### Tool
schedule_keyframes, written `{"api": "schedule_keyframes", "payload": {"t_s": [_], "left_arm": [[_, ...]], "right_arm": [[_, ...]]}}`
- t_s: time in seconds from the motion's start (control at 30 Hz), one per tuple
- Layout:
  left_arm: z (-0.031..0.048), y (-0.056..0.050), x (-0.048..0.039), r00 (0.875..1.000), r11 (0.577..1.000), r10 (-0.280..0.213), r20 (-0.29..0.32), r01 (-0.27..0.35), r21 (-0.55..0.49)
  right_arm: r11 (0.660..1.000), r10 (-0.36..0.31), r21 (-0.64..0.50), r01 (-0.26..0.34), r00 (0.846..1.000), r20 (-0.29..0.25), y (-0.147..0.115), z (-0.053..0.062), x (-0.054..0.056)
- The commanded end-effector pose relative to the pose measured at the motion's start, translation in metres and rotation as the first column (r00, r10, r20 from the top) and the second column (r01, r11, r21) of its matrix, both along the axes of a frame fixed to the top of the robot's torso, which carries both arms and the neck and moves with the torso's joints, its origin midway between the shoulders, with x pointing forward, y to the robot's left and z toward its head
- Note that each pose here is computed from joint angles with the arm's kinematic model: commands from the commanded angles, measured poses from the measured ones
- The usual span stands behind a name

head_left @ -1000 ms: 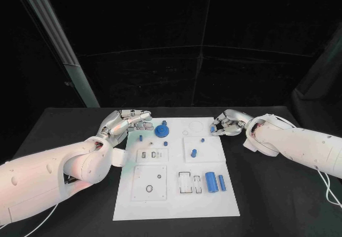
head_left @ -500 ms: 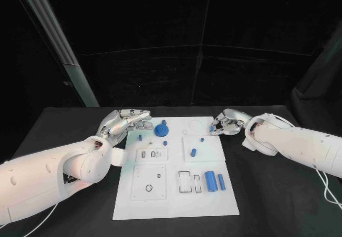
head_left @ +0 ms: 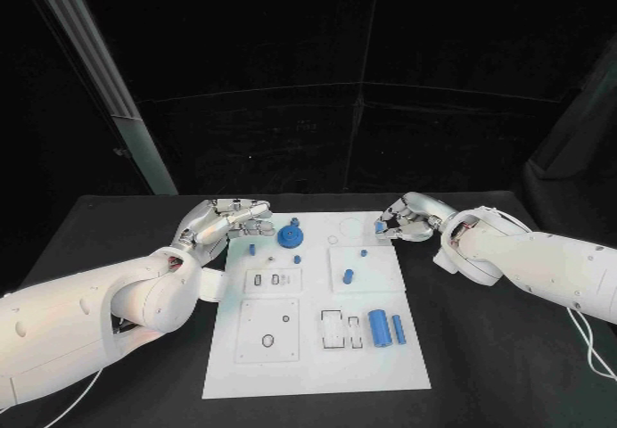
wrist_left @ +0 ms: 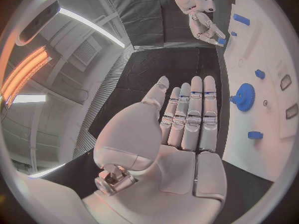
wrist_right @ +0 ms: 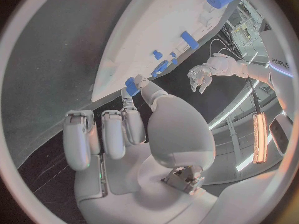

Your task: Assemble the parts on the task board

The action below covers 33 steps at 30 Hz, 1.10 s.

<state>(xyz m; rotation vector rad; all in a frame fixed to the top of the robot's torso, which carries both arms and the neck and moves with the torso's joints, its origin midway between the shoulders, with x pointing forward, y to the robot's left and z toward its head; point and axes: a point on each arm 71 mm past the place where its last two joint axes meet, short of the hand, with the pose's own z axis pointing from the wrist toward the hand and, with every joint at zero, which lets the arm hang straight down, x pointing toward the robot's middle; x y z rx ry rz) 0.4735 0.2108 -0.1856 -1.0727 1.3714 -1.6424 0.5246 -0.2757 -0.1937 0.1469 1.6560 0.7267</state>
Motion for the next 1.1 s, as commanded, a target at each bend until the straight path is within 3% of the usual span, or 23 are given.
{"api": "schedule_keyframes", "payload": {"t_s": [0.03,0.37,0.63,0.87,1.1], "left_arm": [[0.0014,0.000,-0.0007,1.000,1.000,-0.010,0.004,0.010,-0.006],[0.0022,0.005,0.0000,1.000,1.000,0.000,0.006,0.000,-0.003],[0.0035,0.010,0.0022,1.000,1.000,0.015,0.013,-0.016,0.003],[0.0046,0.012,0.0033,1.000,1.000,0.023,0.013,-0.023,0.000],[0.0050,0.012,0.0036,1.000,1.000,0.025,0.015,-0.025,-0.001]], "right_arm": [[0.999,-0.031,0.038,0.030,0.999,0.024,0.012,0.009,-0.004],[0.995,0.097,-0.028,-0.095,0.992,0.084,0.083,0.023,-0.017],[0.977,0.203,-0.089,-0.193,0.970,0.134,0.143,0.027,-0.025],[0.954,0.278,-0.152,-0.259,0.953,0.121,0.181,0.019,-0.031],[0.940,0.308,-0.180,-0.288,0.947,0.091,0.198,0.007,-0.038]]}}
